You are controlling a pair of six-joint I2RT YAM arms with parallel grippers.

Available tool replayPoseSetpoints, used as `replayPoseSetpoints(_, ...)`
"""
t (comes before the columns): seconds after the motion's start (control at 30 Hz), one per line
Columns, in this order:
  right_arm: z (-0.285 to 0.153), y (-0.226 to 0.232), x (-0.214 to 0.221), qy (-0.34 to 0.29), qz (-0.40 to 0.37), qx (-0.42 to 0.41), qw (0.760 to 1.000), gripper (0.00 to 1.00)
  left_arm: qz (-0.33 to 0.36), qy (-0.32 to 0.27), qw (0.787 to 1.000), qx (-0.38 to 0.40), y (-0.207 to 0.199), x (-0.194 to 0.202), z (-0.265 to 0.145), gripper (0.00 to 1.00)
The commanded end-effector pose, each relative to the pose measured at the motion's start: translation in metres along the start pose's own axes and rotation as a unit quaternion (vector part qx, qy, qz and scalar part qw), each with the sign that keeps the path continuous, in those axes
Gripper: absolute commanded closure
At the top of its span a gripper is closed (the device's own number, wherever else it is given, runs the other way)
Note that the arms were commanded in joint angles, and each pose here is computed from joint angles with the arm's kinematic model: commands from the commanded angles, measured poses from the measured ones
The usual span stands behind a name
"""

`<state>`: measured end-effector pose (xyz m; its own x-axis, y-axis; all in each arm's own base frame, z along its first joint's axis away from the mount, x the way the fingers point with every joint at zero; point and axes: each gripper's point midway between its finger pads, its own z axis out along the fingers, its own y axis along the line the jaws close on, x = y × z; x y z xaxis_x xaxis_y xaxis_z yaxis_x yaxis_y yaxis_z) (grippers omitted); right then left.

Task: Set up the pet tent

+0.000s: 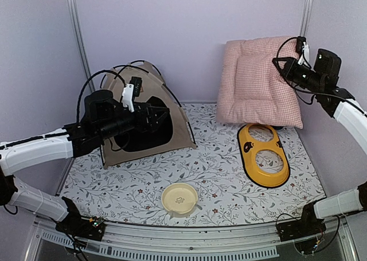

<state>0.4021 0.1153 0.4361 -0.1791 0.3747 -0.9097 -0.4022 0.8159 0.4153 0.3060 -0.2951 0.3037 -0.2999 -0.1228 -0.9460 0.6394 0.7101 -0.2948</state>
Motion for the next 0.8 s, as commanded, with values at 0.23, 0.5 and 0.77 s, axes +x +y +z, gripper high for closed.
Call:
replayPoseSetpoints(0.23,-0.035,0.080,0.053,0.055,0.014,-0.083,0.995,1.00,-0.023,0.065,0.990,0.123,-0.045,0.033,0.033,0.02)
replayPoseSetpoints(0.5,-0.052,0.155,0.114,0.163,0.026,-0.197,0.966,1.00,-0.049,0.085,0.981,0.166,-0.065,0.050,0.050,0.01)
replayPoseSetpoints(0.77,-0.076,0.237,0.130,0.170,0.015,-0.357,0.918,1.00,-0.075,0.090,0.982,0.148,-0.059,0.056,0.076,0.01)
